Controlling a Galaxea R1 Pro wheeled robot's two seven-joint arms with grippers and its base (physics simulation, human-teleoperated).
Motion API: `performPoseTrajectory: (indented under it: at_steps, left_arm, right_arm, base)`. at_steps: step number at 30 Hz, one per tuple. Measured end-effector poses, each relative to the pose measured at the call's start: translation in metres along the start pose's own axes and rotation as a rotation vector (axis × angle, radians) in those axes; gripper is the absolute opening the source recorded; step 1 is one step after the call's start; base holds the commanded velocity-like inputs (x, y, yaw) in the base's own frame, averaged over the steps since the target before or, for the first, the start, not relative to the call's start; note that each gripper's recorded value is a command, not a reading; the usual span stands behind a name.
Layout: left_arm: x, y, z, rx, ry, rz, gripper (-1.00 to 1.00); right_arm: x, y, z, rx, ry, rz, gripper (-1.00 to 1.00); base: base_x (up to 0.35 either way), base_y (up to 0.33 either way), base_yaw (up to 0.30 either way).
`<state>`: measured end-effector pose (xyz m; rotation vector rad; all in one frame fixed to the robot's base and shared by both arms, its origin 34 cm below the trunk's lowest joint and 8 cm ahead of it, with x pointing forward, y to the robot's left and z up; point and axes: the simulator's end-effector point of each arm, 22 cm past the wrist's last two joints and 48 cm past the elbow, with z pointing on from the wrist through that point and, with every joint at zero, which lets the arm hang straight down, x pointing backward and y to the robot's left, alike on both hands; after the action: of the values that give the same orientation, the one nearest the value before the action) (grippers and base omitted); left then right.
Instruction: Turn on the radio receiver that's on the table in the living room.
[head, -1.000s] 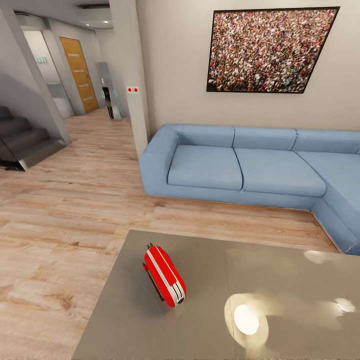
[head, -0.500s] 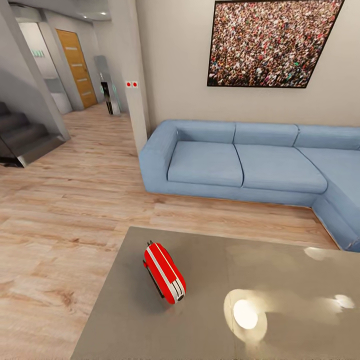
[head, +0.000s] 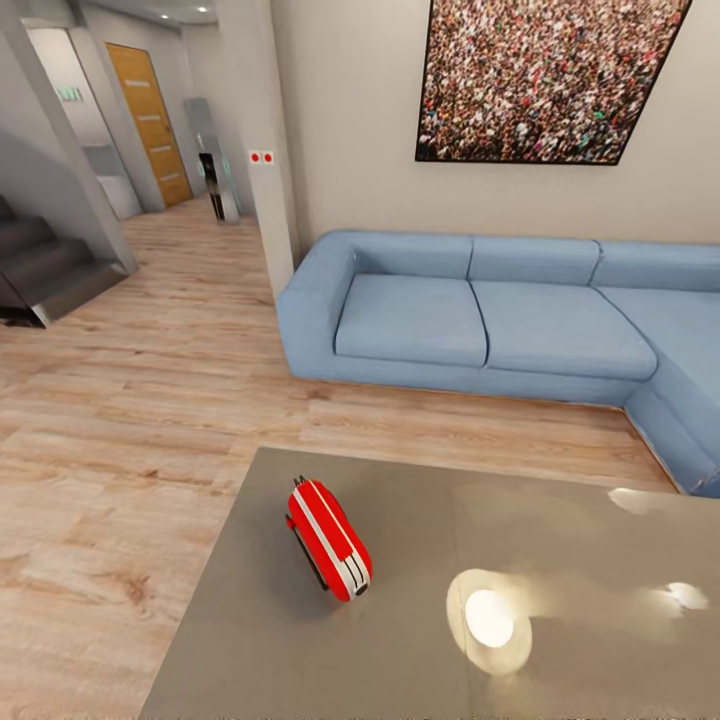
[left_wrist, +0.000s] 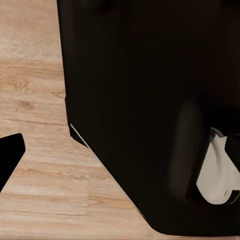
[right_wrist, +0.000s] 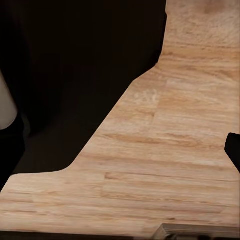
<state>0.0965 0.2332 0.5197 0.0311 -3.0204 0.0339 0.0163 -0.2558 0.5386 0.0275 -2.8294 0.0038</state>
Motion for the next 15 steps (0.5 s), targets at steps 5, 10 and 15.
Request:
performPoseTrajectory:
  at_steps: [5, 10, 15]
  left_arm:
    - [0.0031, 0.0001, 0.0, 0.0, 0.008, 0.0, 1.0]
    - [0.0063, 0.0001, 0.0, 0.0, 0.016, 0.0, 1.0]
    - [0.0094, 0.0002, 0.0, 0.0, 0.024, -0.001, 1.0]
  right_arm:
    - [0.0033, 0.0001, 0.0, 0.0, 0.008, 0.0, 1.0]
    - [0.0065, 0.0001, -0.0001, 0.0, 0.016, 0.0, 1.0]
    - [0.0092, 0.0002, -0.0002, 0.0, 0.024, 0.0, 1.0]
  base:
    - [0.0, 0.0, 0.0]
    - [0.0, 0.0, 0.0]
    - [0.0, 0.0, 0.0]
